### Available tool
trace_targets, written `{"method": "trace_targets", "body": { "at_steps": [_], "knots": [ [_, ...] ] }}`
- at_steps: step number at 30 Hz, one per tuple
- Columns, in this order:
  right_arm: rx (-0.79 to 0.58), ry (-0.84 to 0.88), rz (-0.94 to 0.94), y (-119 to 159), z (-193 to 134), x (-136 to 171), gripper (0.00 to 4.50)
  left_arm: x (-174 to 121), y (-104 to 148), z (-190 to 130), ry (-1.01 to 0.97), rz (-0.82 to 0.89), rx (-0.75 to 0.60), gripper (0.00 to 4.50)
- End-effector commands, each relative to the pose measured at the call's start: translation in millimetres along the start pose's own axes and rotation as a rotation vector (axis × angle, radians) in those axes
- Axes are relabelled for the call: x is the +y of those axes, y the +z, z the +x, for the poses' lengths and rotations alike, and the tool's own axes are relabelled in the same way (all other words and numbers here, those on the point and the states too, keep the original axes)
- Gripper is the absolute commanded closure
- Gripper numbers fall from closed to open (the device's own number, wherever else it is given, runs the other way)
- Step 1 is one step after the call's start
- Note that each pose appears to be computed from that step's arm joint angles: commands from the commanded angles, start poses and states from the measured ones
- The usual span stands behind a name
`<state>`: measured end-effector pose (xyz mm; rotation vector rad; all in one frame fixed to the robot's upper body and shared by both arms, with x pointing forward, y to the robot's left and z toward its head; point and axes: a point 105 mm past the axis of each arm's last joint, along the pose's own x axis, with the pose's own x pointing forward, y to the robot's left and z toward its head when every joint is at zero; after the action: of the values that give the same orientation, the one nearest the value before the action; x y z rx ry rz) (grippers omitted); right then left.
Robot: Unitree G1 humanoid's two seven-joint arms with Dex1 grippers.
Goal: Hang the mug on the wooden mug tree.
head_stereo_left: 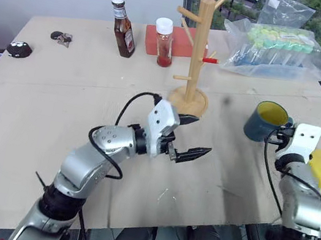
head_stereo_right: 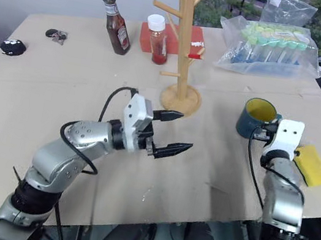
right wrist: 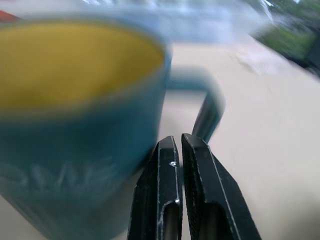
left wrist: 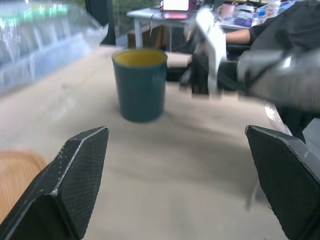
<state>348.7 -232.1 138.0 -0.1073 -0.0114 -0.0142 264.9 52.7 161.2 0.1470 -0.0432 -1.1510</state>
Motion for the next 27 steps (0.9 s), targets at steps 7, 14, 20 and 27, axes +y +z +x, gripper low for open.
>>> {"method": "trace_targets", "body": {
  "at_steps": [7,14,20,27],
  "knots": [
    [0.004,0.075,-0.011,4,1,-4,4.41,-4,13,-8,0.026,0.068,-0.046,0.0],
    [0.039,0.054,-0.007,-7,-6,-7,2.74,-5,13,-10,0.026,0.065,-0.04,0.0],
    [0.067,-0.01,0.01,-16,-16,-19,1.79,-8,15,-9,0.015,0.063,-0.045,0.0],
    [0.029,0.025,0.069,-16,3,-20,1.79,-8,21,-5,0.009,0.064,-0.061,0.0]
  ]
}}
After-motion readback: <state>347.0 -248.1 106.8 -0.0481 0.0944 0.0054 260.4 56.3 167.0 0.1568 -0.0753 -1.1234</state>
